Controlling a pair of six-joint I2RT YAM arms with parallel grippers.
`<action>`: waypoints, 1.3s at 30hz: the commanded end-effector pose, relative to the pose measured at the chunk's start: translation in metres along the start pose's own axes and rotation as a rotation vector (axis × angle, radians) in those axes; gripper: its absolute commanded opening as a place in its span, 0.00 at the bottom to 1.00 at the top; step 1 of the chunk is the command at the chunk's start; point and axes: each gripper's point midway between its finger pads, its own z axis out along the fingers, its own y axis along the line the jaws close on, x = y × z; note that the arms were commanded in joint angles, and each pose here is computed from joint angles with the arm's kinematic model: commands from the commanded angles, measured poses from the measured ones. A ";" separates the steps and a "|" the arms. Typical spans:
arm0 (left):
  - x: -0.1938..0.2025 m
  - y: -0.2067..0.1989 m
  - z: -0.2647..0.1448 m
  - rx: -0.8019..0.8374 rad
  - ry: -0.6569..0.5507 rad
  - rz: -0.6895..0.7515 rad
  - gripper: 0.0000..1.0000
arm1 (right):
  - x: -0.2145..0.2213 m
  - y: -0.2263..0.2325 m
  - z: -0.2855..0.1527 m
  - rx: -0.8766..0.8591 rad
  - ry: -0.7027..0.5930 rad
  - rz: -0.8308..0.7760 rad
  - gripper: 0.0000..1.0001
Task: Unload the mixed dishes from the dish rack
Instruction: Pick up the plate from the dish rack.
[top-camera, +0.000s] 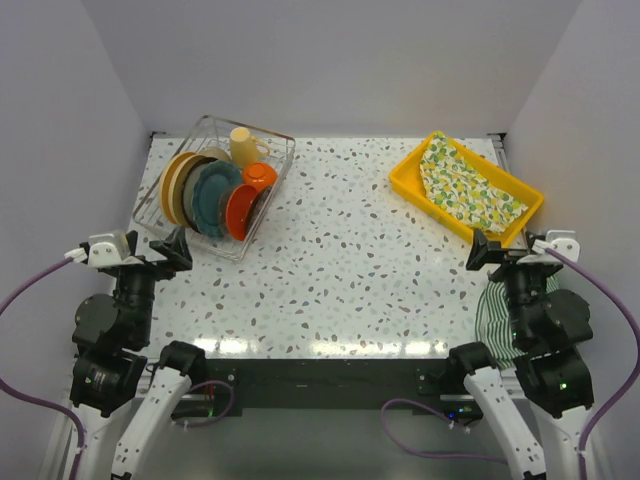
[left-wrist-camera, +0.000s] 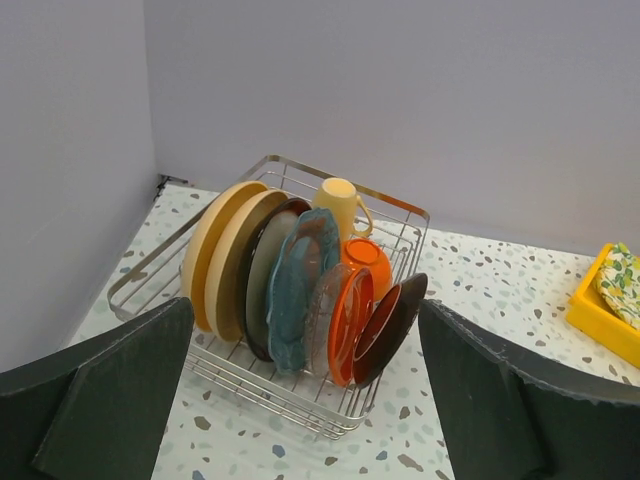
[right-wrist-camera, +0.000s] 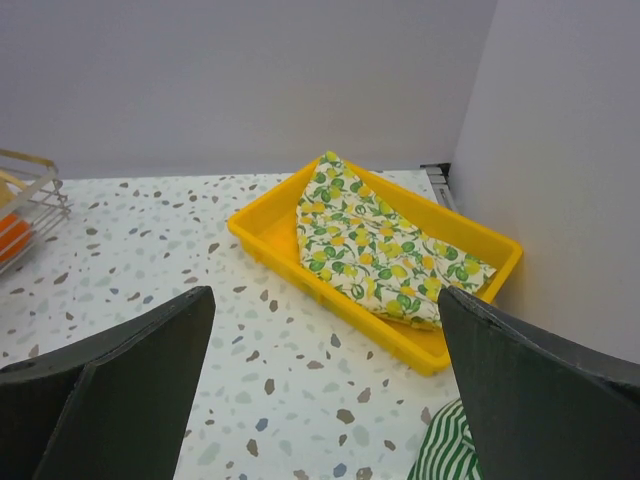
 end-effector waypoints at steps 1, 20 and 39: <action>-0.007 -0.009 0.004 0.042 -0.022 -0.011 1.00 | -0.002 -0.003 -0.003 0.017 -0.030 0.019 0.98; 0.032 -0.026 0.038 0.059 0.138 0.001 1.00 | 0.031 0.053 0.040 -0.183 0.091 0.125 0.98; 0.125 -0.085 0.123 0.179 0.630 0.110 0.98 | 0.079 0.096 0.060 -0.316 0.166 0.271 0.98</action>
